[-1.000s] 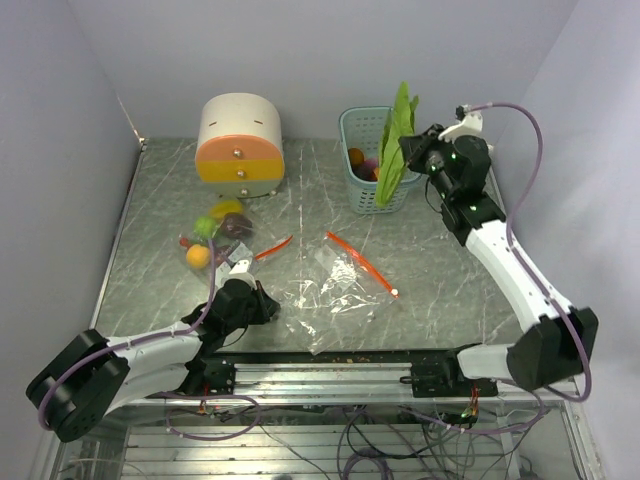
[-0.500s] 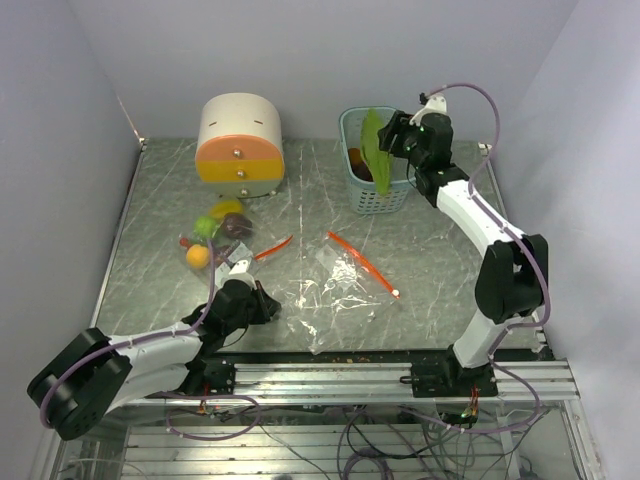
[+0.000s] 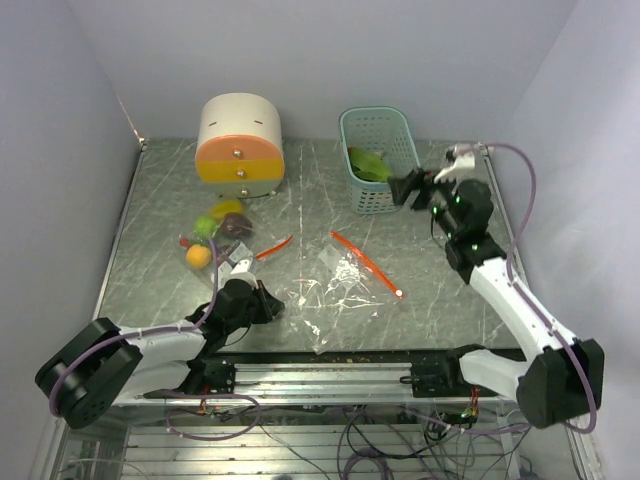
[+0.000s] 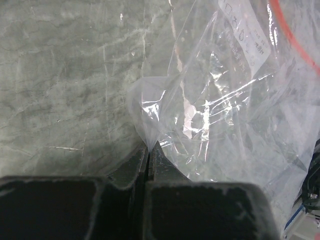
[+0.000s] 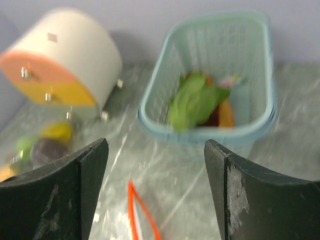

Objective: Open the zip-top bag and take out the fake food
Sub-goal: Place the fake vegetable in the bin, then move the zipper food storage bag to the center of the board.

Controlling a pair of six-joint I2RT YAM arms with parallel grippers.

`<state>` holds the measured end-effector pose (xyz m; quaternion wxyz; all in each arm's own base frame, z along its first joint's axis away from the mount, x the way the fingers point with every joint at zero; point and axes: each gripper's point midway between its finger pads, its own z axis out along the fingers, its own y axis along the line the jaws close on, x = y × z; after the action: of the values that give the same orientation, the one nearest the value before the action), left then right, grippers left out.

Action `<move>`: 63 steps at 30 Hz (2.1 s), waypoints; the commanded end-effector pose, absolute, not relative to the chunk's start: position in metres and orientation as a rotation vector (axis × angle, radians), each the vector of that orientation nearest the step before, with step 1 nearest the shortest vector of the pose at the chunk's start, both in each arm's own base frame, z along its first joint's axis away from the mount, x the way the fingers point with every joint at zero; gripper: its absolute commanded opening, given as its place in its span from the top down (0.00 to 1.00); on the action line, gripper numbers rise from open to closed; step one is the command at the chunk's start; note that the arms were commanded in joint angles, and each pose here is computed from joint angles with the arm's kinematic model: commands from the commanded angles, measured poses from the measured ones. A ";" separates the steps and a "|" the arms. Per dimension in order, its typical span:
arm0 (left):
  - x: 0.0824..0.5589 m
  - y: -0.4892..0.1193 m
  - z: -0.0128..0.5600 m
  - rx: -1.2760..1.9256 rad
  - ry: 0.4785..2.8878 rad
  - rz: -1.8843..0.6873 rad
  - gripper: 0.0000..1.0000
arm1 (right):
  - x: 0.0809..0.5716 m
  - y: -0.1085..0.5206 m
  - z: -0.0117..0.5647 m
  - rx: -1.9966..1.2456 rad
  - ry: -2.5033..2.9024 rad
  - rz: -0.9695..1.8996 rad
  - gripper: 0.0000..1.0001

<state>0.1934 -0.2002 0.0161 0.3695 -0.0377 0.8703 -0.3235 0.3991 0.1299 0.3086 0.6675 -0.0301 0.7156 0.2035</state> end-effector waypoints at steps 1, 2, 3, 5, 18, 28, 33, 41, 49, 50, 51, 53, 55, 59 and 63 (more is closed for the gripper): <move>0.197 -0.217 0.031 -0.079 2.196 -0.926 0.93 | 0.353 0.142 0.233 -0.076 1.742 0.590 0.23; 0.197 -0.218 0.032 -0.080 2.193 -0.934 0.93 | 0.343 0.141 0.222 -0.067 1.764 0.606 0.22; 0.198 -0.220 0.034 -0.080 2.188 -0.942 0.93 | 0.332 0.143 0.209 -0.063 1.789 0.632 0.22; 0.200 -0.224 0.037 -0.083 2.182 -0.949 0.93 | 0.311 0.148 0.191 -0.048 1.817 0.711 0.22; 0.205 -0.270 0.043 -0.009 2.168 -1.020 0.93 | 0.230 0.210 0.098 -0.164 2.056 0.642 0.15; 0.209 -0.260 0.058 0.009 2.158 -0.925 0.81 | 0.221 0.236 0.050 -0.220 2.196 0.443 0.17; 0.206 -0.247 0.065 -0.002 2.148 -0.881 0.59 | 0.226 0.236 0.033 -0.185 2.243 0.255 0.30; 0.198 -0.228 0.071 -0.010 2.135 -0.845 0.44 | 0.231 0.234 0.031 -0.097 2.241 0.218 0.86; 0.198 -0.197 0.070 -0.073 2.110 -0.732 0.36 | 0.218 0.269 0.088 -0.224 2.098 0.525 0.57; 0.198 -0.195 0.070 -0.084 2.108 -0.726 0.36 | 0.214 0.276 0.090 -0.262 2.096 0.546 0.49; 0.198 -0.192 0.070 -0.092 2.106 -0.720 0.35 | 0.210 0.283 0.091 -0.298 2.098 0.551 0.42; 0.199 -0.188 0.072 -0.113 2.094 -0.719 0.34 | 0.202 0.295 0.086 -0.371 2.115 0.520 0.31; 0.200 -0.182 0.072 -0.140 2.088 -0.703 0.33 | 0.195 0.307 0.078 -0.440 2.138 0.452 0.23; 0.199 -0.176 0.076 -0.160 2.074 -0.699 0.32 | 0.189 0.319 0.059 -0.511 2.162 0.298 0.20; 0.198 -0.170 0.079 -0.167 2.066 -0.683 0.32 | 0.190 0.318 0.042 -0.497 2.197 0.224 0.35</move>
<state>0.1984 -0.1822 0.0846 0.4592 -0.0574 0.8338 -0.3011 0.1832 0.3350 0.0567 0.4229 -0.2085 0.8688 0.1511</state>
